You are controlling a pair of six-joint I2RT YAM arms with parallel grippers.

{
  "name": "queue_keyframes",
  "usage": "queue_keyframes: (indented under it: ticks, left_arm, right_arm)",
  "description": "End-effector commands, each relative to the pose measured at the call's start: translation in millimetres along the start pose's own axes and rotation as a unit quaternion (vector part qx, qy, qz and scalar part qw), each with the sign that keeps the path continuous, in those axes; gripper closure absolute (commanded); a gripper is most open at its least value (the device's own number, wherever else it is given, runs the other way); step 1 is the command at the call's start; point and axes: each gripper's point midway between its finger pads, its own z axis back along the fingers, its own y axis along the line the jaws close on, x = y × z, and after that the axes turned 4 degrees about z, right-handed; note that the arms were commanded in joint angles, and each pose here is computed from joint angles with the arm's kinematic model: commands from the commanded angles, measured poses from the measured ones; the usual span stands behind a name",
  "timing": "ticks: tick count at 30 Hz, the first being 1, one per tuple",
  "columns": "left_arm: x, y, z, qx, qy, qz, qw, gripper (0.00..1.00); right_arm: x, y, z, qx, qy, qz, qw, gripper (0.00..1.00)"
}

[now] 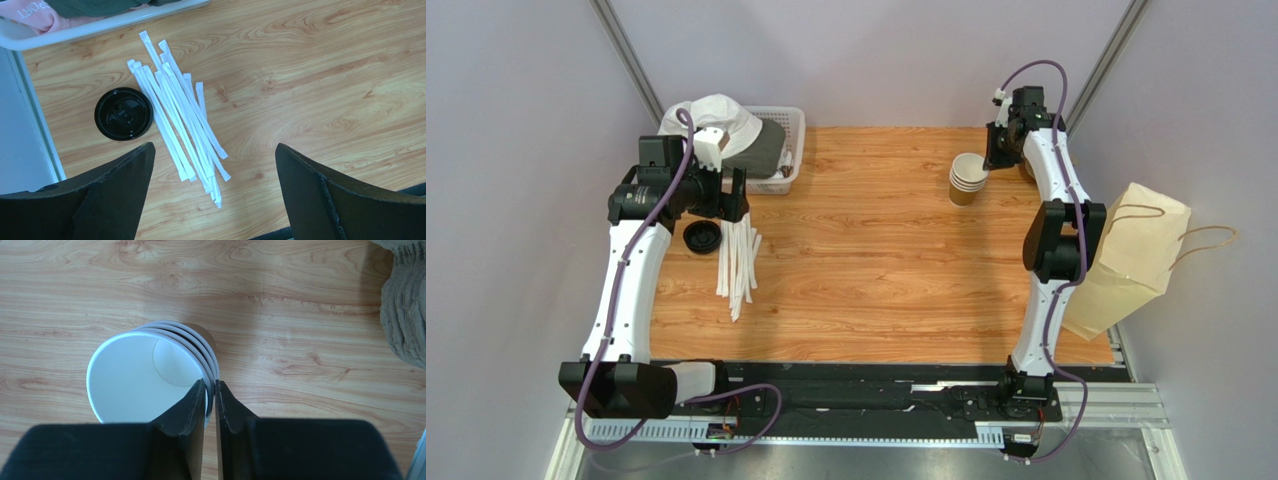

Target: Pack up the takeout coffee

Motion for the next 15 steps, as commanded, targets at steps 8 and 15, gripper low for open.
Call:
queue_keyframes:
  ticks: [8,15]
  left_arm:
    - [17.6,-1.6,3.7,-0.003,-0.027,-0.002,1.0,0.01]
    - [17.8,-3.7,2.6,-0.01,-0.027,-0.003,1.0,0.01]
  right_arm:
    - [28.3,5.8,30.7,0.003,-0.049,0.001,0.999,1.0]
    - [29.5,12.2,45.0,0.013,-0.056,0.002,0.998,1.0]
